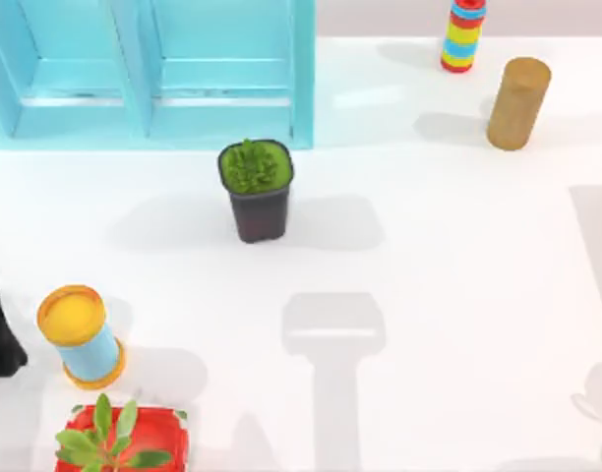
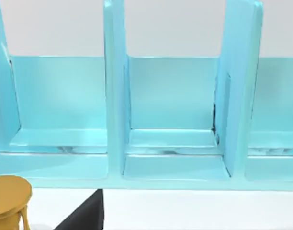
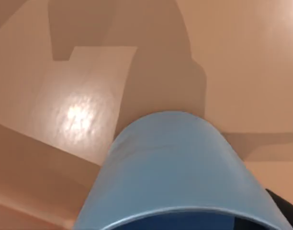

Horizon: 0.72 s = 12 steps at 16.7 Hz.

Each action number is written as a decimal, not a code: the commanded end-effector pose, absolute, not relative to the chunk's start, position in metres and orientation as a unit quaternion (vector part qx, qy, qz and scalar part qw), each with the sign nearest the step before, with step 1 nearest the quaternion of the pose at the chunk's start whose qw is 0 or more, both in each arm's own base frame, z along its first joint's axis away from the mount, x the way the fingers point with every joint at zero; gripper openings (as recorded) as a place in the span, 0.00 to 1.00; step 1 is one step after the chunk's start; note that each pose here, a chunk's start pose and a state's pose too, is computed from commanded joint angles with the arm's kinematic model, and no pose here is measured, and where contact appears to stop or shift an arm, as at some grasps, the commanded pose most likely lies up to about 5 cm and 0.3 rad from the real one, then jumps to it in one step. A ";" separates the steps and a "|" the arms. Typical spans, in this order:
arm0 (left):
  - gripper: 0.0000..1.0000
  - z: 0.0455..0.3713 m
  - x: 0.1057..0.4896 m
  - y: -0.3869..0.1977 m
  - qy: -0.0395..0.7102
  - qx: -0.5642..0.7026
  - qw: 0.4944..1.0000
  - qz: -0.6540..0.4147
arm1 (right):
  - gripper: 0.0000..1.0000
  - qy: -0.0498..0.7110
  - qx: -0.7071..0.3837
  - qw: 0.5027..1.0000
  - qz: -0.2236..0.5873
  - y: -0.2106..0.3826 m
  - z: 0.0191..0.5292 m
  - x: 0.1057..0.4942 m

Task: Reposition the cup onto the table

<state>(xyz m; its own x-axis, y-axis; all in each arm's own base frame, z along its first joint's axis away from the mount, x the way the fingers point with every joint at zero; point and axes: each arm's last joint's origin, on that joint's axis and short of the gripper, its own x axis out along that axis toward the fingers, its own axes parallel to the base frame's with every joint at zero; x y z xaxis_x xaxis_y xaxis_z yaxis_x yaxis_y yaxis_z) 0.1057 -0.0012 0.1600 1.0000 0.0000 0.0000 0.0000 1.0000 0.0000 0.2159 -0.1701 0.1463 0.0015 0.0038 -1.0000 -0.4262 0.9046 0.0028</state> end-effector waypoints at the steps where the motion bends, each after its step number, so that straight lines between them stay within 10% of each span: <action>1: 1.00 0.160 0.106 -0.001 0.000 0.000 1.000 0.000 | 0.00 0.689 -0.153 0.691 0.156 -0.170 0.146 0.216; 12: 1.00 0.160 0.106 -0.001 0.000 0.000 1.000 0.000 | 0.00 0.663 -0.168 0.717 0.130 -0.136 0.201 0.233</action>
